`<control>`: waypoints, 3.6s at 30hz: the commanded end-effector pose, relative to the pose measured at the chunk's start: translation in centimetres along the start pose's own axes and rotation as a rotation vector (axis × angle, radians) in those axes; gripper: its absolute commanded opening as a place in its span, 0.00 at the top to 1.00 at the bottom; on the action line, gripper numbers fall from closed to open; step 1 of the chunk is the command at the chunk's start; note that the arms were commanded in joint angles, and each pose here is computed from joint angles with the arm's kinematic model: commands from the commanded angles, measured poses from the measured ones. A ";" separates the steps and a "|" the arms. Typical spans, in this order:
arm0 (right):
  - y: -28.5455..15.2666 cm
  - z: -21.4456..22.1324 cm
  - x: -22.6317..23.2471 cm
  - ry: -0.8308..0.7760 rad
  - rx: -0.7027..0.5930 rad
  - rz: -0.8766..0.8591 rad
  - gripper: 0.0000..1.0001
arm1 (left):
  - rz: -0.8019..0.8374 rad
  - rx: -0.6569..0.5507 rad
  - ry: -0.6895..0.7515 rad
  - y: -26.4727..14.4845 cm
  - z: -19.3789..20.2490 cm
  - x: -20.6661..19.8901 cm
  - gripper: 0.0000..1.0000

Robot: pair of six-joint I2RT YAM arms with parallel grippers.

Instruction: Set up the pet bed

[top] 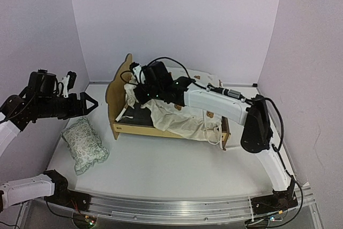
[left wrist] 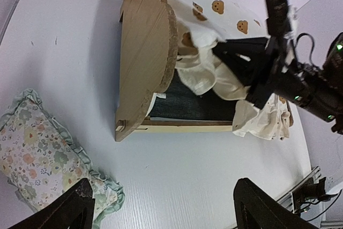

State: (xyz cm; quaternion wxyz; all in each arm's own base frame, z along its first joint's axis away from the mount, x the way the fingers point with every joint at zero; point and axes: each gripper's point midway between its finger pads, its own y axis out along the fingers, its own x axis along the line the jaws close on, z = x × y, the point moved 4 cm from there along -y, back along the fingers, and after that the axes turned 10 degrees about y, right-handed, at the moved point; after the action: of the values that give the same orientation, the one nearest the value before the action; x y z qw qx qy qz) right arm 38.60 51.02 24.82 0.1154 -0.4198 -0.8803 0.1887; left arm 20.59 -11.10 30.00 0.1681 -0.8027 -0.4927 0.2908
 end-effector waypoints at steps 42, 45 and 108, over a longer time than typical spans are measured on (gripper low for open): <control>-10.3 -4.3 -12.3 0.061 -0.079 0.075 1.00 | -0.107 0.019 0.381 15.9 -4.8 -12.1 0.43; -10.2 -4.0 -12.8 0.075 -0.073 0.071 1.00 | -0.141 0.050 0.413 18.0 -4.2 -12.0 0.46; -14.2 -6.3 -8.5 0.297 -0.053 -0.308 1.00 | 0.057 0.015 0.393 16.7 -3.4 -11.4 0.77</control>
State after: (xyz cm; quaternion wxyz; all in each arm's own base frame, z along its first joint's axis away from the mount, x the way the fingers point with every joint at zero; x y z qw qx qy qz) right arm 38.17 37.84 31.82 0.2356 -0.3553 -0.8954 0.1288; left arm 32.72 -29.70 26.31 0.2507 -0.8487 -0.4485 0.1256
